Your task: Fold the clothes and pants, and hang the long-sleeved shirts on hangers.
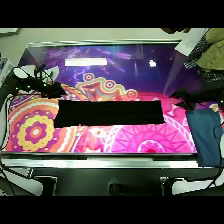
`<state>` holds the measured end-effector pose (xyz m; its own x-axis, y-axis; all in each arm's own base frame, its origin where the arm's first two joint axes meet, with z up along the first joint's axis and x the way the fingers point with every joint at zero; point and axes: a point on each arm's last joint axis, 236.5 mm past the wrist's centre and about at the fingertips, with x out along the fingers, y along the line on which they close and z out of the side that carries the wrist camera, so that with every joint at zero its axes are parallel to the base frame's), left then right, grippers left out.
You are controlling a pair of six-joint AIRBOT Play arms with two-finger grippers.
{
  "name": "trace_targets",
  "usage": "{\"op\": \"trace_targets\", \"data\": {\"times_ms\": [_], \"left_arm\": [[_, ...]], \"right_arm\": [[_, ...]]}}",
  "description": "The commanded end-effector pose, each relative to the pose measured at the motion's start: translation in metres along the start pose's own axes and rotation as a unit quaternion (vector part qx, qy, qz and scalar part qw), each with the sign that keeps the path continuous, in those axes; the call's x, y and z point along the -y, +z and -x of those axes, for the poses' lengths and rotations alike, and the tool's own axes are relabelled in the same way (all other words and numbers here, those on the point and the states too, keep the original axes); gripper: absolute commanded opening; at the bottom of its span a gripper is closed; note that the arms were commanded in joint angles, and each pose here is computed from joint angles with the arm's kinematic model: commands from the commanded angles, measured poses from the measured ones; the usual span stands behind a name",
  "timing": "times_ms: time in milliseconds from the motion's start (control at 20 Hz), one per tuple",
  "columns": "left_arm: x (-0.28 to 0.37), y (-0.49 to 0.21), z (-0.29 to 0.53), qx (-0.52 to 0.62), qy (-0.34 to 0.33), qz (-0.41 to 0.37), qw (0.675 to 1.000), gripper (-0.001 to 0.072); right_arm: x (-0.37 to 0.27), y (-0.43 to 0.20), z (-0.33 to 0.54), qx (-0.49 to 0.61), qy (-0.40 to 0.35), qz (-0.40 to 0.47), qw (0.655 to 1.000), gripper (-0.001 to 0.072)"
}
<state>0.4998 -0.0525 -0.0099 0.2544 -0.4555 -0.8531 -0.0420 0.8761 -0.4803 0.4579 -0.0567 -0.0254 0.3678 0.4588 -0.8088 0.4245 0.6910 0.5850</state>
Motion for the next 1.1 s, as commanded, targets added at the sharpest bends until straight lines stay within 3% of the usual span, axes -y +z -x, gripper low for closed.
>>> {"op": "trace_targets", "data": {"times_ms": [0,450,550,650,750,850,900,950,1050], "left_arm": [[0.014,0.006,0.018,0.02,-0.001,-0.014,1.0,0.0408],[0.017,0.005,0.016,0.018,-0.002,-0.01,1.0,0.0408],[0.017,0.005,0.016,0.018,-0.002,-0.01,1.0,0.0408],[0.017,0.004,0.016,0.017,-0.003,-0.01,1.0,0.0408],[0.022,0.002,0.016,0.014,-0.011,-0.009,1.0,0.0402],[0.037,0.001,0.013,0.012,-0.034,-0.007,0.999,0.0356],[0.047,0.0,0.01,0.009,-0.045,-0.006,0.999,0.016],[0.056,-0.004,0.003,0.002,-0.049,0.002,0.999,0.0019],[0.079,-0.017,-0.018,-0.021,-0.054,0.012,0.998,0.0019]], "right_arm": [[0.01,-0.023,-0.008,-0.082,0.035,-0.008,0.996,0.0671],[0.004,-0.054,-0.087,-0.147,0.023,0.033,0.988,0.0672],[-0.003,-0.059,-0.093,-0.15,0.02,0.042,0.988,0.0642],[-0.011,-0.066,-0.097,-0.158,0.02,0.053,0.986,0.045],[-0.019,-0.069,-0.098,-0.158,0.022,0.064,0.985,0.0155],[-0.032,-0.065,-0.087,-0.142,0.027,0.077,0.986,0.003],[-0.038,-0.06,-0.077,-0.129,0.025,0.076,0.988,0.003],[-0.043,-0.055,-0.063,-0.113,0.019,0.076,0.991,0.003],[-0.051,-0.046,-0.032,-0.085,-0.009,0.087,0.993,0.003]]}}
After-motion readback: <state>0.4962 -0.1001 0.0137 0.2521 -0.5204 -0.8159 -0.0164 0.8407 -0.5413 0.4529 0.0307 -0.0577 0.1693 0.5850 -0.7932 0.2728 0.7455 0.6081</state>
